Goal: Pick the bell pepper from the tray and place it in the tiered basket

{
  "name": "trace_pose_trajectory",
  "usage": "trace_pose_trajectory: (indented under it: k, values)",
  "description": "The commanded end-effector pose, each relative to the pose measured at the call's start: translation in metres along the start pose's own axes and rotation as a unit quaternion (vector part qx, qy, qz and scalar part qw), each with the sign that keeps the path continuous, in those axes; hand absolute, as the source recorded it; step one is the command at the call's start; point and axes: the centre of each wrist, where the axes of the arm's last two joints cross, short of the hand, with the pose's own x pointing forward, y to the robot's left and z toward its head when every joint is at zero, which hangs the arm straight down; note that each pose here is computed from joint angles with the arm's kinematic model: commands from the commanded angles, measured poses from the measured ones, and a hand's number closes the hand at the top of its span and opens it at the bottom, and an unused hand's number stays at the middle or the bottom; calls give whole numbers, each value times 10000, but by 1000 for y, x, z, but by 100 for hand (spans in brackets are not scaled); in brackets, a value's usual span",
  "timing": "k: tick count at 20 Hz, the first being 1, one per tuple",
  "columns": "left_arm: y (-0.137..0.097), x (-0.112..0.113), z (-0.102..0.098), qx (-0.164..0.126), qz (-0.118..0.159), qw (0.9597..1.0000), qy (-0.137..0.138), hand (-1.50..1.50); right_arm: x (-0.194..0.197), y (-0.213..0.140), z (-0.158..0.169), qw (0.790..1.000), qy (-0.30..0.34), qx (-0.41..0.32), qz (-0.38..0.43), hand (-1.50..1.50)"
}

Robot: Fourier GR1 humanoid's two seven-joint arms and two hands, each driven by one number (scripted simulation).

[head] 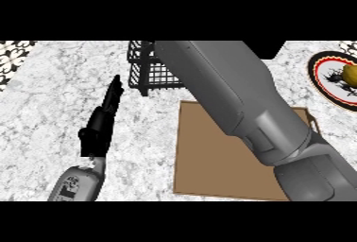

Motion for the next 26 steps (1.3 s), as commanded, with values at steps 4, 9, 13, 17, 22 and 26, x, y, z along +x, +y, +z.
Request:
trace_pose_trajectory:
  k: [4, 9, 13, 17, 22, 26]
  values:
    - [0, 11, -6, -4, -2, 10000, -70, 0, -6, 5, -4, 9850, 402, -300, -1648, -150]
    - [14, -8, 13, 226, 10, 9997, 114, 0, -5, -10, -7, 9633, 778, -949, -2387, -150]
    - [31, -10, 19, 338, -44, 9990, 282, 0, -24, -33, -22, 9465, 1195, -1084, -2795, -150]
    - [35, -16, 23, 582, -11, 9978, 323, 0, -60, -27, -31, 9296, 1277, -1092, -3280, -150]
    - [48, -21, 26, 811, -55, 9954, 508, 0, -104, -13, -25, 9263, 1213, -885, -3454, -150]
    - [48, -30, 33, 930, -137, 9942, 526, 0, -152, -11, -18, 9208, 1050, -866, -3655, -150]
